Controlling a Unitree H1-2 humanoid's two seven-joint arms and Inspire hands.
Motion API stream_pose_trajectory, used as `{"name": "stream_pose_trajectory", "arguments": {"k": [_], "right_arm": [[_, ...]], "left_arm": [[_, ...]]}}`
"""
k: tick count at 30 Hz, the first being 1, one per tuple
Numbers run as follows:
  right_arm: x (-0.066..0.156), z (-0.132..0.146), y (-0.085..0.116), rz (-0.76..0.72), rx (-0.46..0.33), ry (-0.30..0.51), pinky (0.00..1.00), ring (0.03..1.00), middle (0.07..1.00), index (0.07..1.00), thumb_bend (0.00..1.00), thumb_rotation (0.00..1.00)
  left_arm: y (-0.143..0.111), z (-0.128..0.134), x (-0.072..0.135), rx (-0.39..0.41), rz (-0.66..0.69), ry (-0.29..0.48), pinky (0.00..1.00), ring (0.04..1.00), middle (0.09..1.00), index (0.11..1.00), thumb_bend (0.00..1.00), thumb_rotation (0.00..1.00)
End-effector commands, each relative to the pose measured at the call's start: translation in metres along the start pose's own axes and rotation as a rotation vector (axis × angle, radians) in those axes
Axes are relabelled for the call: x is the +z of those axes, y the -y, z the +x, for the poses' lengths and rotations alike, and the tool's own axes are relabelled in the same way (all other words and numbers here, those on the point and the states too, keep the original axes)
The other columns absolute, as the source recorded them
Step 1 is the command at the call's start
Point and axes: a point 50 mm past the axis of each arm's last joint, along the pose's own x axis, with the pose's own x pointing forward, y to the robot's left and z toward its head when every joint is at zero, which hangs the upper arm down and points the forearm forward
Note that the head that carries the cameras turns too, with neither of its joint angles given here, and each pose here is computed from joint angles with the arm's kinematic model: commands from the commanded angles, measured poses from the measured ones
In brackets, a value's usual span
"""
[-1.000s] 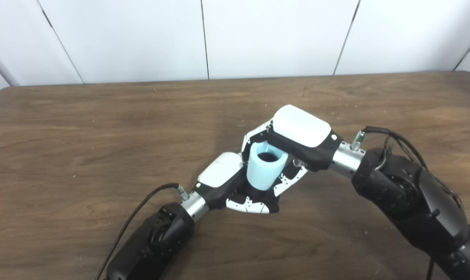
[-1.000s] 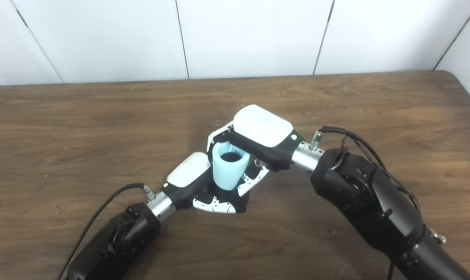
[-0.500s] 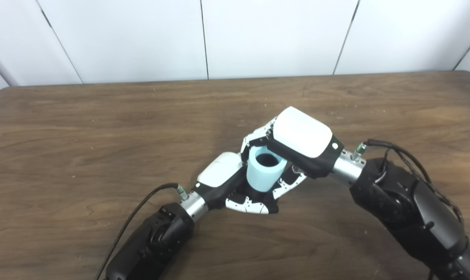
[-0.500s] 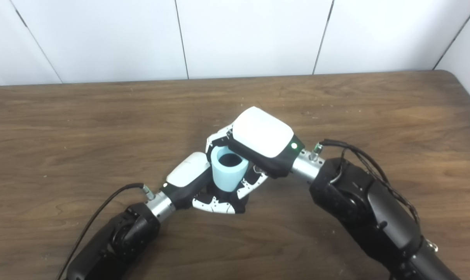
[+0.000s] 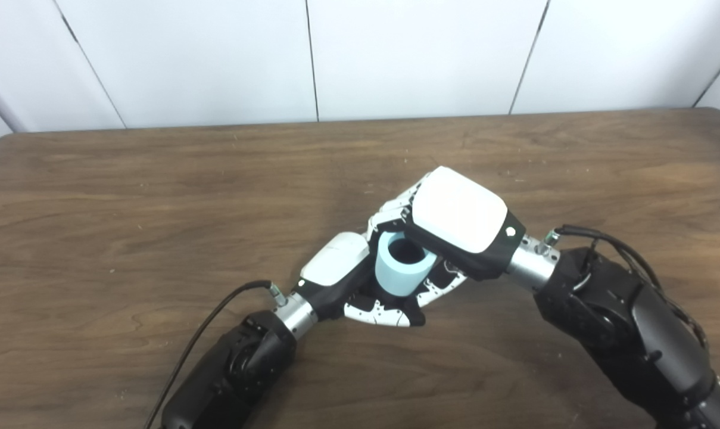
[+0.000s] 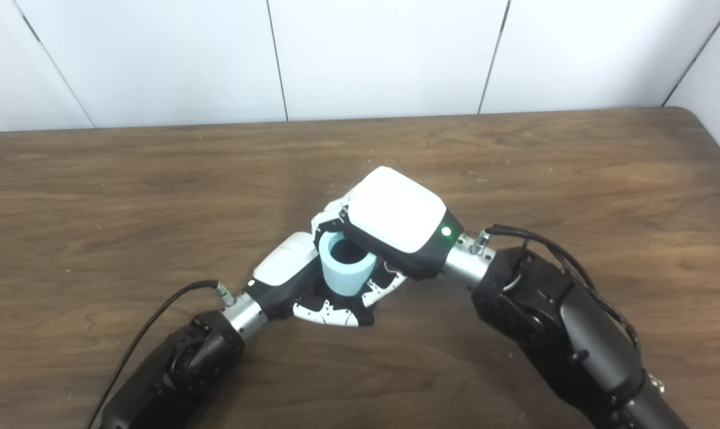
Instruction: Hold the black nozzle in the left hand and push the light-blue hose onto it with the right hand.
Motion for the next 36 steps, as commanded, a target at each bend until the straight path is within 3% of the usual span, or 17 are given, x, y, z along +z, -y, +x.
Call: {"name": "stream_pose_trajectory", "arguments": {"k": [1,3,4,5,8,14,19,21,23,24,25,26,27,28,32,36], "right_arm": [[-0.001,-0.002,0.003,-0.006,0.064,-0.037,0.62,0.696,0.772,0.807,0.93,0.55],[-0.002,0.0,0.011,0.101,0.06,-0.085,0.72,0.794,0.855,0.872,0.96,0.64],[-0.003,0.001,0.014,0.144,0.057,-0.1,0.77,0.835,0.887,0.899,0.97,0.67],[-0.003,0.003,0.02,0.204,0.046,-0.119,0.79,0.861,0.907,0.915,0.98,0.68],[0.0,0.009,0.042,0.337,0.018,-0.161,0.81,0.907,0.945,0.942,1.0,0.7],[0.0,0.014,0.072,0.449,-0.097,-0.162,0.69,0.883,0.953,0.996,1.0,0.72],[-0.002,0.01,0.088,0.496,-0.242,-0.145,0.66,0.858,0.93,1.0,0.99,0.72],[-0.004,0.008,0.092,0.506,-0.29,-0.132,0.7,0.847,0.915,1.0,0.97,0.72],[-0.005,0.003,0.094,0.494,-0.345,-0.117,0.82,0.84,0.904,1.0,0.96,0.73],[-0.005,-0.002,0.094,0.482,-0.377,-0.113,0.85,0.837,0.9,1.0,0.94,0.73],[-0.005,-0.005,0.093,0.473,-0.396,-0.111,0.85,0.837,0.898,1.0,0.93,0.73],[-0.005,-0.009,0.092,0.468,-0.418,-0.113,0.85,0.836,0.897,1.0,0.93,0.73],[-0.006,-0.013,0.089,0.47,-0.438,-0.121,0.86,0.837,0.896,1.0,0.92,0.73],[-0.006,-0.018,0.086,0.48,-0.461,-0.133,0.85,0.839,0.894,1.0,0.91,0.74],[-0.006,-0.038,0.063,0.592,-0.532,-0.215,0.81,0.848,0.883,0.995,0.91,0.75],[-0.006,-0.062,0.032,0.689,-0.572,-0.324,0.8,0.845,0.875,0.986,0.89,0.8]], "left_arm": [[0.019,-0.015,-0.014,-0.082,-0.021,-0.077,0.95,0.932,0.855,0.584,0.52,0.67],[0.019,-0.014,-0.013,-0.079,-0.034,-0.08,0.95,0.931,0.851,0.588,0.51,0.62],[0.019,-0.014,-0.013,-0.079,-0.039,-0.082,0.95,0.93,0.847,0.542,0.51,0.36],[0.018,-0.014,-0.013,-0.077,-0.045,-0.085,0.94,0.929,0.845,0.515,0.5,0.2],[0.019,-0.014,-0.013,-0.078,-0.03,-0.079,0.94,0.925,0.841,0.498,0.49,0.11],[0.019,-0.015,-0.013,-0.094,0.01,-0.063,0.94,0.911,0.849,0.493,0.49,0.1],[0.018,-0.015,-0.014,-0.095,0.013,-0.063,0.96,0.922,0.844,0.492,0.49,0.1],[0.018,-0.015,-0.014,-0.096,0.01,-0.063,0.96,0.924,0.842,0.492,0.49,0.1],[0.014,-0.016,-0.013,-0.089,-0.016,-0.056,0.96,0.929,0.842,0.493,0.49,0.1],[0.01,-0.018,-0.012,-0.08,-0.036,-0.049,0.94,0.939,0.886,0.498,0.49,0.1],[0.007,-0.018,-0.012,-0.075,-0.05,-0.044,0.95,0.951,0.92,0.686,0.57,0.33],[0.002,-0.02,-0.011,-0.067,-0.061,-0.039,0.96,0.957,0.938,0.783,0.6,0.45],[-0.004,-0.023,-0.008,-0.055,-0.068,-0.034,0.98,0.972,0.974,0.91,0.65,0.51],[-0.012,-0.027,-0.005,-0.036,-0.077,-0.025,0.99,0.98,0.987,0.954,0.68,0.52],[-0.038,-0.045,0.006,0.064,-0.116,0.029,1.0,0.899,1.0,0.998,0.77,0.53],[-0.059,-0.075,0.017,0.18,-0.161,0.06,1.0,0.952,1.0,1.0,0.79,0.55]]}}
